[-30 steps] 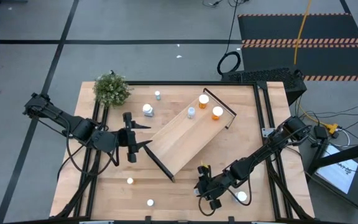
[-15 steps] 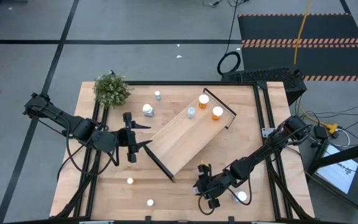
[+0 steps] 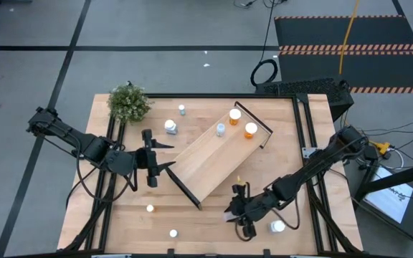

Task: Pick and place medicine bottles onto shelf by color
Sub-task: Put the transparent pill bottle on the shelf aligned with the other transparent pill bottle

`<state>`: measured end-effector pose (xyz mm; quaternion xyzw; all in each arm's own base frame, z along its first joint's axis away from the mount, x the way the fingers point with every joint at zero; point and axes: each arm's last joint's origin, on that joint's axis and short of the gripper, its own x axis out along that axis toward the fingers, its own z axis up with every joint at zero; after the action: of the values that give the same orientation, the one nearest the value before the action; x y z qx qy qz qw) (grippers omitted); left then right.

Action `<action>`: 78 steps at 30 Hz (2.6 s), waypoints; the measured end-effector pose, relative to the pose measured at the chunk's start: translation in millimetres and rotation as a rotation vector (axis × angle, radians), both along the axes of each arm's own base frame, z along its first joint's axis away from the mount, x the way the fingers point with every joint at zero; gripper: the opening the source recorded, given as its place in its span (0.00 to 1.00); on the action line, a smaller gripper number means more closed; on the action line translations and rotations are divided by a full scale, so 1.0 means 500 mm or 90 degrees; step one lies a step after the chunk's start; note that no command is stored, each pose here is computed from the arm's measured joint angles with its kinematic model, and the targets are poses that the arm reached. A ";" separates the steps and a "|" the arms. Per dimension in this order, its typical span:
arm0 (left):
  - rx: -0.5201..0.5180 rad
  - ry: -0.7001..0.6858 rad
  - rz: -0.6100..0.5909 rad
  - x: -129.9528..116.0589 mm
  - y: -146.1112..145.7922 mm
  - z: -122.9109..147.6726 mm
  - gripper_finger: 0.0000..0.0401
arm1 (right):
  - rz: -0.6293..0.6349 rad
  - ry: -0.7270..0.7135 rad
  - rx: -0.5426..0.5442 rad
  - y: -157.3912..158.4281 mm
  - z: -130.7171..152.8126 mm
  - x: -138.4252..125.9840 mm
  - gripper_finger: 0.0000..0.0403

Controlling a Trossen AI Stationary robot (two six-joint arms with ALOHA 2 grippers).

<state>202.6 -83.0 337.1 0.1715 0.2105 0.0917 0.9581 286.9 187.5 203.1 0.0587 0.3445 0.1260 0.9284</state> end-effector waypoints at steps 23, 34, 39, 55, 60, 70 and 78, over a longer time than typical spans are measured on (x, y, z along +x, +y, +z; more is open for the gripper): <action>-0.001 -0.020 -0.013 0.008 0.006 0.008 0.59 | -0.073 -0.186 -0.118 -0.189 0.230 -0.100 0.36; -0.013 -0.015 -0.018 0.013 0.016 0.007 0.59 | -0.126 -0.146 -0.146 -0.313 0.223 -0.073 0.36; -0.013 -0.013 -0.025 0.013 0.015 0.007 0.59 | -0.141 -0.120 -0.127 -0.356 0.216 -0.069 0.36; -0.013 -0.013 -0.025 0.013 0.015 0.007 0.59 | -0.141 -0.029 -0.103 -0.421 0.177 -0.059 0.36; -0.015 -0.012 -0.027 0.013 0.016 0.007 0.59 | -0.153 -0.027 -0.102 -0.432 0.171 -0.052 0.39; -0.018 -0.010 -0.034 0.013 0.015 0.007 0.59 | -0.153 -0.025 -0.106 -0.433 0.170 -0.052 0.40; -0.018 -0.010 -0.034 0.013 0.015 0.007 0.59 | -0.148 -0.025 -0.115 -0.433 0.170 -0.052 0.43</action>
<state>209.3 -75.6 340.4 0.1631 0.1995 0.0642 0.9641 260.8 -29.0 288.2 0.0121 0.3269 -0.0123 0.9449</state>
